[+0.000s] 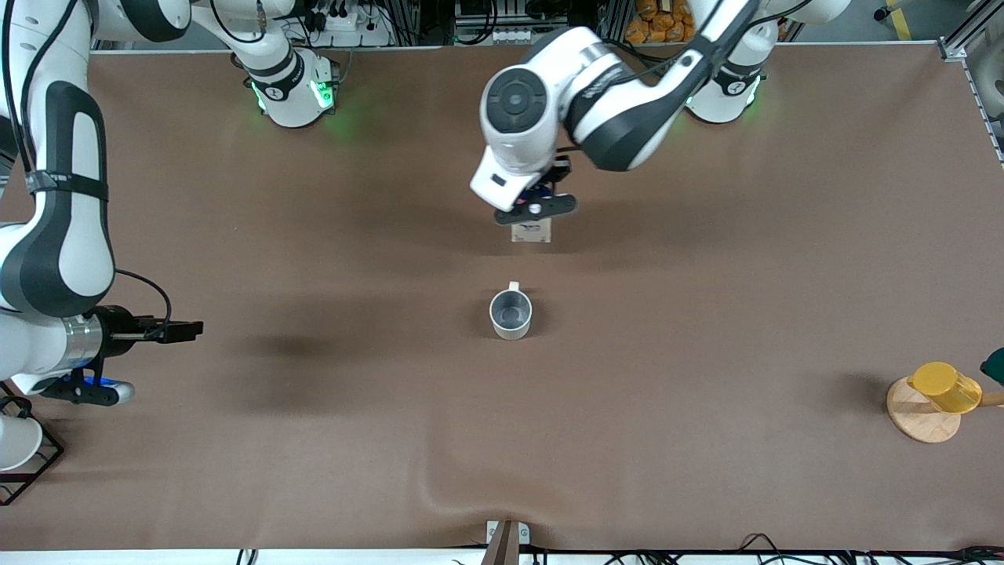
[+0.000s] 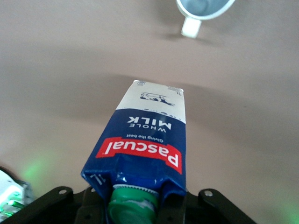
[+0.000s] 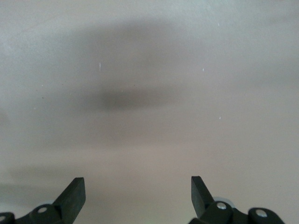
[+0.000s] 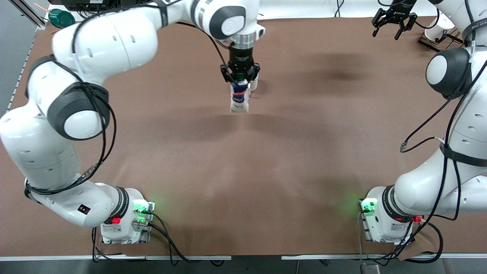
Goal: Place milk next to cup
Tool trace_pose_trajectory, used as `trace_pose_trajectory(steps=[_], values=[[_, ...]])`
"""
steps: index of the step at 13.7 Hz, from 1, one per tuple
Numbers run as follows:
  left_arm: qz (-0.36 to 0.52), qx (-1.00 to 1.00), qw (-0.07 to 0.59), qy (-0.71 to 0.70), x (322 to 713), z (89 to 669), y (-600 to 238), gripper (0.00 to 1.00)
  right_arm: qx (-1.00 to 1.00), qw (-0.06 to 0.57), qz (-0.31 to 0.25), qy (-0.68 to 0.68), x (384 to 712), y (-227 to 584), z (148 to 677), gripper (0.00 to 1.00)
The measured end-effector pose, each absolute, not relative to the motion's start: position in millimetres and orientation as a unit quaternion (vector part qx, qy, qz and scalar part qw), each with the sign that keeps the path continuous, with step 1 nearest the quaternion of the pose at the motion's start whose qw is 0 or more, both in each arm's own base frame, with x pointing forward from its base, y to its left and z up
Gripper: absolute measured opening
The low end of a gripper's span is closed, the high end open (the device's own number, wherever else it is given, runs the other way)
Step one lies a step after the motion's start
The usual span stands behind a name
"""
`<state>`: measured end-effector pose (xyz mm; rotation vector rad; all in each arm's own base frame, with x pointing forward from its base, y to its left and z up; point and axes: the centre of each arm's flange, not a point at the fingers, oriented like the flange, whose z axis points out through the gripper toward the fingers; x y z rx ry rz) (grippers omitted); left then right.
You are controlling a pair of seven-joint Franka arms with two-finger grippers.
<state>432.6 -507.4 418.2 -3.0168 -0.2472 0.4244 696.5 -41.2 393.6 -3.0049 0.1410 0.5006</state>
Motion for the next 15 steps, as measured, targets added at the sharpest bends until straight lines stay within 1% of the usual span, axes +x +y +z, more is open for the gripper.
trace_pose_trajectory(steps=[2,4,6,8,10,12,13,15], values=[[0.142,-0.984,0.042,-0.102,429,399,-521,0.30,-0.986,0.046,0.157,0.033,697,-34,400,1.00],[0.141,-0.983,0.031,-0.114,437,377,-527,0.30,-0.988,0.045,0.143,0.028,689,-27,428,1.00],[0.135,-0.983,0.015,-0.123,448,366,-529,0.30,-0.991,0.044,0.119,0.031,665,-31,471,1.00],[0.133,-0.983,0.012,-0.123,453,364,-529,0.30,-0.996,0.043,0.073,0.040,629,-42,524,1.00],[0.129,-0.985,0.014,-0.118,455,363,-527,0.30,-0.997,0.042,0.033,0.047,595,-63,565,1.00],[0.124,-0.986,0.021,-0.113,458,358,-525,0.30,-0.998,0.041,0.002,0.047,577,-79,579,1.00],[0.122,-0.986,0.024,-0.112,461,354,-522,0.30,-0.998,0.040,-0.012,0.048,572,-81,577,1.00],[0.122,-0.986,0.030,-0.110,468,345,-516,0.30,-0.998,0.039,-0.023,0.048,565,-79,565,1.00]])
